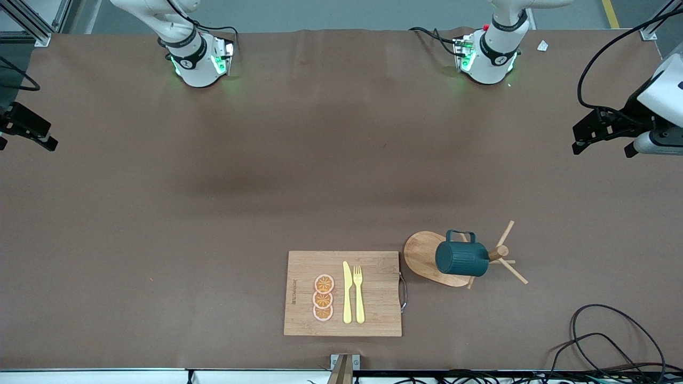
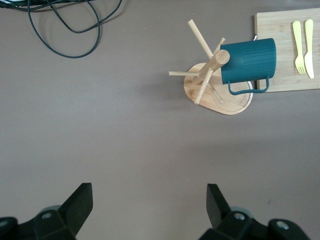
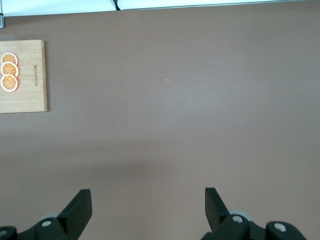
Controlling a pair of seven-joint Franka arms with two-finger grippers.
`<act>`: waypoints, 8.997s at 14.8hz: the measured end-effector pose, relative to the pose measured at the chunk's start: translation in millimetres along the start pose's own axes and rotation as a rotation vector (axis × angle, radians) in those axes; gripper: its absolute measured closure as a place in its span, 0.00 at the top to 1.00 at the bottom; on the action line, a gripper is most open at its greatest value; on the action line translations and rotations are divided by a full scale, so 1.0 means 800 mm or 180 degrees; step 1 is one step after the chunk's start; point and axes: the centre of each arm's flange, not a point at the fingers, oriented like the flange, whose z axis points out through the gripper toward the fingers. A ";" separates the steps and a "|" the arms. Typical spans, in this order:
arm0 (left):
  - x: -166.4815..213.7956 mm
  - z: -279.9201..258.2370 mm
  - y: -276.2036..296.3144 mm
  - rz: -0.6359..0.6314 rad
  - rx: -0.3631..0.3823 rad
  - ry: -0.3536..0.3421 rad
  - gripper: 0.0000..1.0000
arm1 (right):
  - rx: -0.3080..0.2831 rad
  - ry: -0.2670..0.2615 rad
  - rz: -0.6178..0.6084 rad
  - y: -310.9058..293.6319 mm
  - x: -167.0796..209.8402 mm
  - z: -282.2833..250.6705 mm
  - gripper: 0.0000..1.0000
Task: Transfer cup from left to right arm and place
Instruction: 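Reach the left gripper toward the teal mug on the wooden stand, then close the left gripper on the teal mug's rim, then lift the mug off the stand and carry it toward the table middle, then lower the mug onto the table and open the left gripper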
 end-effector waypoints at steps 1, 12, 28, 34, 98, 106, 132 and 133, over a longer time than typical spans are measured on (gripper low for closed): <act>0.001 0.001 0.000 0.0000 0.0000 0.0000 1.00 | 0.0000 0.0000 -0.0001 0.000 0.000 0.000 1.00; 0.021 0.023 0.006 -0.0832 -0.0189 0.0053 1.00 | -0.0055 0.0006 -0.0108 -0.021 0.000 0.000 1.00; 0.141 0.212 0.120 -0.4833 -0.0892 -0.0459 1.00 | -0.0060 -0.0077 -0.0103 -0.020 -0.004 0.002 1.00; 0.167 0.298 0.142 -0.5174 -0.1091 -0.0645 1.00 | -0.0060 -0.0164 -0.0102 -0.020 -0.008 0.003 1.00; -0.284 0.679 0.720 -0.0503 0.0592 0.3722 0.85 | -0.0060 -0.0151 -0.0108 -0.021 -0.008 0.000 1.00; -0.310 0.692 0.727 -0.0435 0.0601 0.3922 0.99 | -0.0058 -0.0179 -0.0102 -0.020 -0.009 0.002 1.00; -0.232 0.306 0.744 -0.0973 0.0852 0.2547 1.00 | 0.0086 0.0064 -0.0046 -0.217 0.035 0.102 1.00; -0.210 0.281 0.727 -0.0901 0.0855 0.2418 1.00 | 0.0088 0.0065 -0.0045 -0.219 0.038 0.107 1.00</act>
